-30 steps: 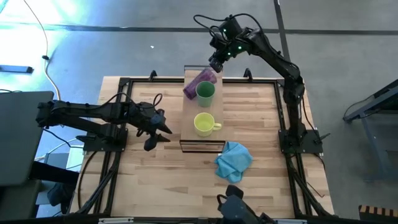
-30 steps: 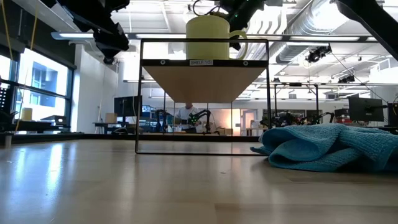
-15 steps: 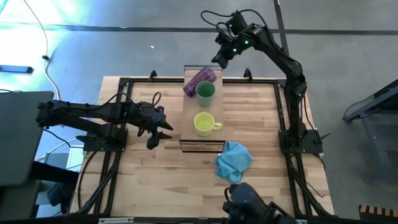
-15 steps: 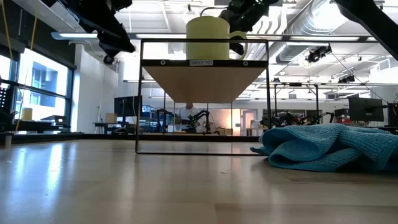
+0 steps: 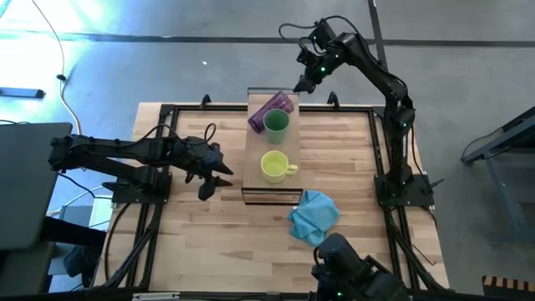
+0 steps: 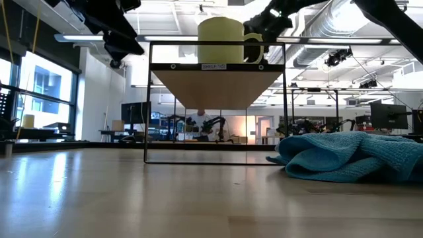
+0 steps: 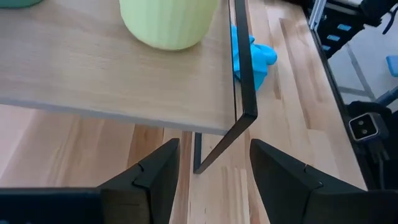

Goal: Stack small to large cups/mugs on shelf
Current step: Put the violet cup on the shelf

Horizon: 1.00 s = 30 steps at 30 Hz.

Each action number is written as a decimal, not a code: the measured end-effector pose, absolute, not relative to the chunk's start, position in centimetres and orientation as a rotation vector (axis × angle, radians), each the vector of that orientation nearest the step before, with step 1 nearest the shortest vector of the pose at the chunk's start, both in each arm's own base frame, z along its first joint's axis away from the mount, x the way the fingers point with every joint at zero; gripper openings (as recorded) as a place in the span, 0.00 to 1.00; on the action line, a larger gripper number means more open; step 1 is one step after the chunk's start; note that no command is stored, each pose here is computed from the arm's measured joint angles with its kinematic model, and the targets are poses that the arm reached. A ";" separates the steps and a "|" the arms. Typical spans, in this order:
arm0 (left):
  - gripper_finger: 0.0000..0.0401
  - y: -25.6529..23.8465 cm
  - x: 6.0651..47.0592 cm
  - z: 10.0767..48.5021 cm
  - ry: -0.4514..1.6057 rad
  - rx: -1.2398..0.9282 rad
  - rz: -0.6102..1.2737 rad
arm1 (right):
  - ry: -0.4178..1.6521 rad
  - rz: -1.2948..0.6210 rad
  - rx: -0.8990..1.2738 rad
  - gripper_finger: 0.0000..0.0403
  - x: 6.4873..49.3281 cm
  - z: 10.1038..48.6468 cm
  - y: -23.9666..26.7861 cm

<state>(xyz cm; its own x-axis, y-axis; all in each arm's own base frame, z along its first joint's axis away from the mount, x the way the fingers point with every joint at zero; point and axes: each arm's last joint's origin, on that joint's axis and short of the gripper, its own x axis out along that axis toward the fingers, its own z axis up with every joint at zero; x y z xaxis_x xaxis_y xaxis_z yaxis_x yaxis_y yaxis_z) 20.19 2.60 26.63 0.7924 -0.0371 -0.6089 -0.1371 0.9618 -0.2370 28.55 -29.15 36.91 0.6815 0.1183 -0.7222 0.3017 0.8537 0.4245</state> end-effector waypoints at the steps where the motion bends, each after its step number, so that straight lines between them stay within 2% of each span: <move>1: 0.46 2.6 20.2 26.7 0.648 -0.281 0.056 | 0.828 -0.088 0.563 0.37 28.5 36.5 -29.2; 12: 0.46 2.6 20.4 26.9 0.621 -0.278 0.053 | 0.819 -0.032 0.592 0.37 28.4 34.1 -30.1; 30: 0.46 2.7 20.4 26.9 0.620 -0.278 0.065 | 0.782 0.045 0.620 0.37 28.9 34.0 -29.8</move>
<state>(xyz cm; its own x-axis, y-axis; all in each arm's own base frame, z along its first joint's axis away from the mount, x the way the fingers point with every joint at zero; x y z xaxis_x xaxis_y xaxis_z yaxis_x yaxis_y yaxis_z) 20.40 2.66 26.91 0.8133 -0.0229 -0.5815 -0.1427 0.9609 -0.2374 28.87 -29.77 34.03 0.7181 0.2610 -0.6451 0.1846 0.8224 0.5382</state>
